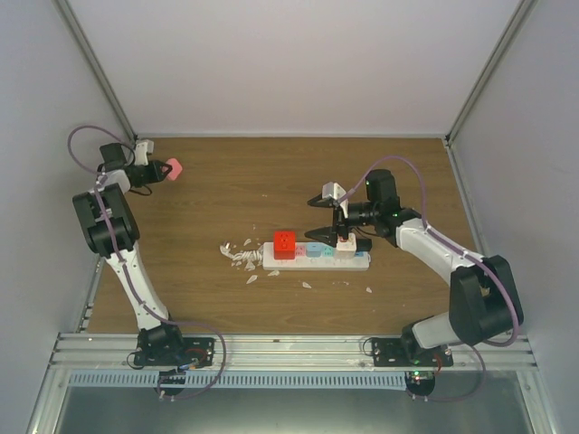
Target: Pull the plug off the socket
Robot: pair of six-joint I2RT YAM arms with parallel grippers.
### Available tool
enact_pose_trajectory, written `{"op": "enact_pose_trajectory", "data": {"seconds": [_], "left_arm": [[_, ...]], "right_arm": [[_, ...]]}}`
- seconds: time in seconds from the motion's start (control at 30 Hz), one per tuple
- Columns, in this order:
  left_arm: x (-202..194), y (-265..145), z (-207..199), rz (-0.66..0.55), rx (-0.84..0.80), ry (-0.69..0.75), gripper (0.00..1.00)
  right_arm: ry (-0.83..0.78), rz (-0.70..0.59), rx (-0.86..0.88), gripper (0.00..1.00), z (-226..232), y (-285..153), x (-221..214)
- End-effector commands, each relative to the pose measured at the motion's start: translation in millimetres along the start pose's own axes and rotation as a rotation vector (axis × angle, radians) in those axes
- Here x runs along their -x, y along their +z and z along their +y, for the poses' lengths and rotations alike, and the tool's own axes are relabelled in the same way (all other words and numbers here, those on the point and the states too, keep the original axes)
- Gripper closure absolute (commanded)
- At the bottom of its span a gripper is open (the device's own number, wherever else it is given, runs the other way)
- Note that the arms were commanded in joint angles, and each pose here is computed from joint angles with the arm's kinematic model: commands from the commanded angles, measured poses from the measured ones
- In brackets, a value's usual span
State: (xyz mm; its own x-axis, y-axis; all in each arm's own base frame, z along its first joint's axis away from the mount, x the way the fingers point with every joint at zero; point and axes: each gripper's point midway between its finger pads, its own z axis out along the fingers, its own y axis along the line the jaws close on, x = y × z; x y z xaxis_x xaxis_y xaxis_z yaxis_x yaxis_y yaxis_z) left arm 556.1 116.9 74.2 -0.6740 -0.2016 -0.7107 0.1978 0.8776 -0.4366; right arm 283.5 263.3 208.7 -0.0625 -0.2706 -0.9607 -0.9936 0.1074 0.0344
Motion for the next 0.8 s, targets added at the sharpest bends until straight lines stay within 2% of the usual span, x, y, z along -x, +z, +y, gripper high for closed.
{"op": "enact_pose_trajectory", "data": {"seconds": [0.0, 0.13, 0.27, 0.37, 0.63, 0.77], "left_arm": [[10, 5, 13, -0.025, 0.000, -0.011, 0.97], [7, 9, 17, -0.009, -0.006, -0.030, 0.89], [5, 8, 17, -0.003, -0.003, -0.029, 0.67], [6, 6, 16, 0.001, 0.004, -0.026, 0.55], [21, -14, 12, -0.009, 0.071, 0.041, 0.39], [27, -25, 6, -0.012, 0.095, 0.080, 0.35]], "right_arm": [[-0.020, -0.004, -0.003, 0.00, -4, 1, -3], [-0.021, -0.003, -0.002, 0.01, -4, 1, -3], [-0.023, -0.003, 0.000, 0.01, -4, 1, -4], [-0.024, -0.004, 0.001, 0.00, -3, 1, -3], [-0.046, -0.007, -0.007, 0.00, -2, -1, 0], [-0.058, -0.004, -0.012, 0.00, -1, -2, 0]]}}
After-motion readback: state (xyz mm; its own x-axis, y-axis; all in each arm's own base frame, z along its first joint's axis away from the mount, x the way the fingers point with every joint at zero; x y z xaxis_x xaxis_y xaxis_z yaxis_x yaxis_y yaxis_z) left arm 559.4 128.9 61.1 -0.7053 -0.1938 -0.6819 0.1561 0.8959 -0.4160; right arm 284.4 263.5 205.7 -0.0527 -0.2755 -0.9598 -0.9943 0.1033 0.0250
